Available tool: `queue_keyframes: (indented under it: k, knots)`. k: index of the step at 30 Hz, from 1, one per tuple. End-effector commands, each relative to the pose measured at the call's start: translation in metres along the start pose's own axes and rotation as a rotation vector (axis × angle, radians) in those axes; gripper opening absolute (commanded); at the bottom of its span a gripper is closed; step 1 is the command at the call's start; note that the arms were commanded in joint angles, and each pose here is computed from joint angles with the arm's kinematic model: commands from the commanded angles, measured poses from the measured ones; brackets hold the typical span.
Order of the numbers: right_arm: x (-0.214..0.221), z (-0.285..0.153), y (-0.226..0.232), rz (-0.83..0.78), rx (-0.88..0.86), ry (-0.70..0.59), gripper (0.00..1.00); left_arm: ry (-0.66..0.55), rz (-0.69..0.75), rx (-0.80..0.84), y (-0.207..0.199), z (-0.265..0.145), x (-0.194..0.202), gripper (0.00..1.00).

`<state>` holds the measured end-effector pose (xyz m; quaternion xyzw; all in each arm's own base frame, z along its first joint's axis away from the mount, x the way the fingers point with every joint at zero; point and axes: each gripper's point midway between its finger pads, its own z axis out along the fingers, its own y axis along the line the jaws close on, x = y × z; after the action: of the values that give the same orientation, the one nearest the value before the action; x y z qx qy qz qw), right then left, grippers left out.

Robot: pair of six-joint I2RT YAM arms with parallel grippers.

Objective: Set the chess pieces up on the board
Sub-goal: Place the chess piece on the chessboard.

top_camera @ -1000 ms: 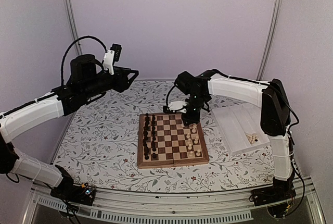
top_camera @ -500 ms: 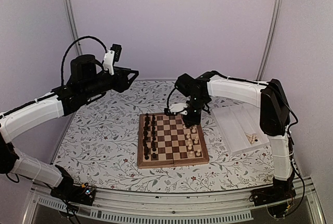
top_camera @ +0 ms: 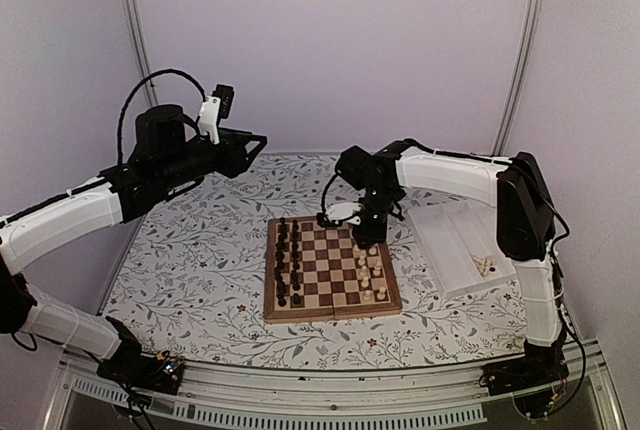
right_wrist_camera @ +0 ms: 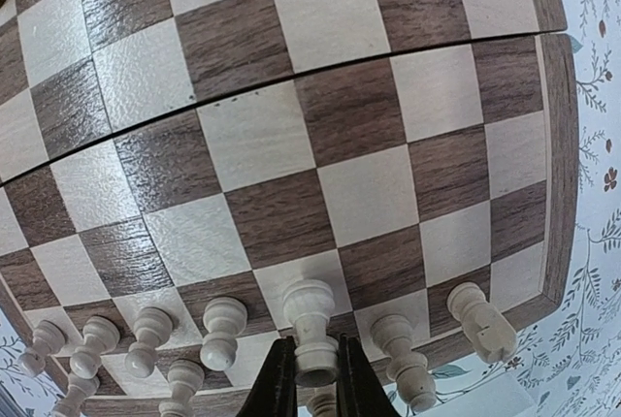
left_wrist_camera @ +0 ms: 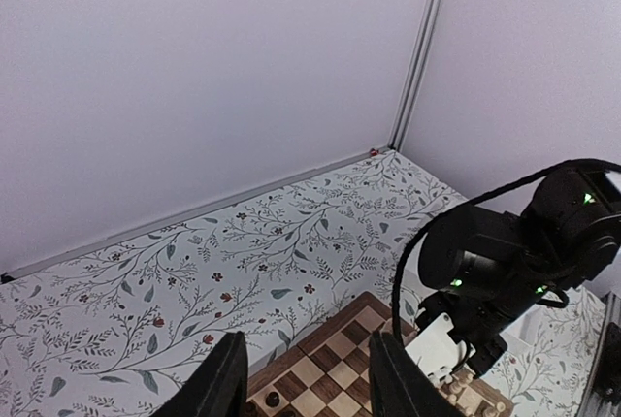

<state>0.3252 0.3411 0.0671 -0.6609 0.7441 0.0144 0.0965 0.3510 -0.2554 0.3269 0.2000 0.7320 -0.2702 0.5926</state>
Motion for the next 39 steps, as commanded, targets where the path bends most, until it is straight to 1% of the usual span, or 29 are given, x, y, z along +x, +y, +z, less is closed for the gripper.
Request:
queue_keyframes:
  k: [1,5,14,22,26,30,36,39]
  knots:
    - [0.006,0.014,0.011,-0.01,-0.045,0.035,0.11,0.001,0.0,0.004,0.002,-0.001,0.002,0.45]
    - [0.007,0.015,0.011,-0.01,-0.045,0.038,0.14,0.002,0.001,0.004,0.002,-0.001,0.002,0.45]
    - [0.007,0.014,0.009,-0.007,-0.036,0.041,0.15,0.003,-0.002,0.008,0.001,-0.001,0.003,0.45]
    - [0.004,0.012,0.008,-0.007,-0.028,0.031,0.27,0.005,-0.002,0.011,0.001,0.0,0.004,0.45]
    - [0.002,0.011,0.008,-0.009,-0.023,0.028,0.29,0.006,-0.002,0.012,0.001,0.0,0.004,0.46]
    - [-0.008,0.001,0.006,-0.008,-0.021,-0.013,0.3,0.01,-0.001,0.014,0.001,0.001,0.005,0.46]
    - [-0.033,-0.03,0.011,-0.014,-0.065,-0.134,0.34,0.017,0.003,0.01,0.002,0.003,0.008,0.46]
    - [-0.039,-0.05,0.007,-0.011,-0.04,-0.181,0.38,0.031,0.008,0.016,0.002,0.007,0.013,0.46]
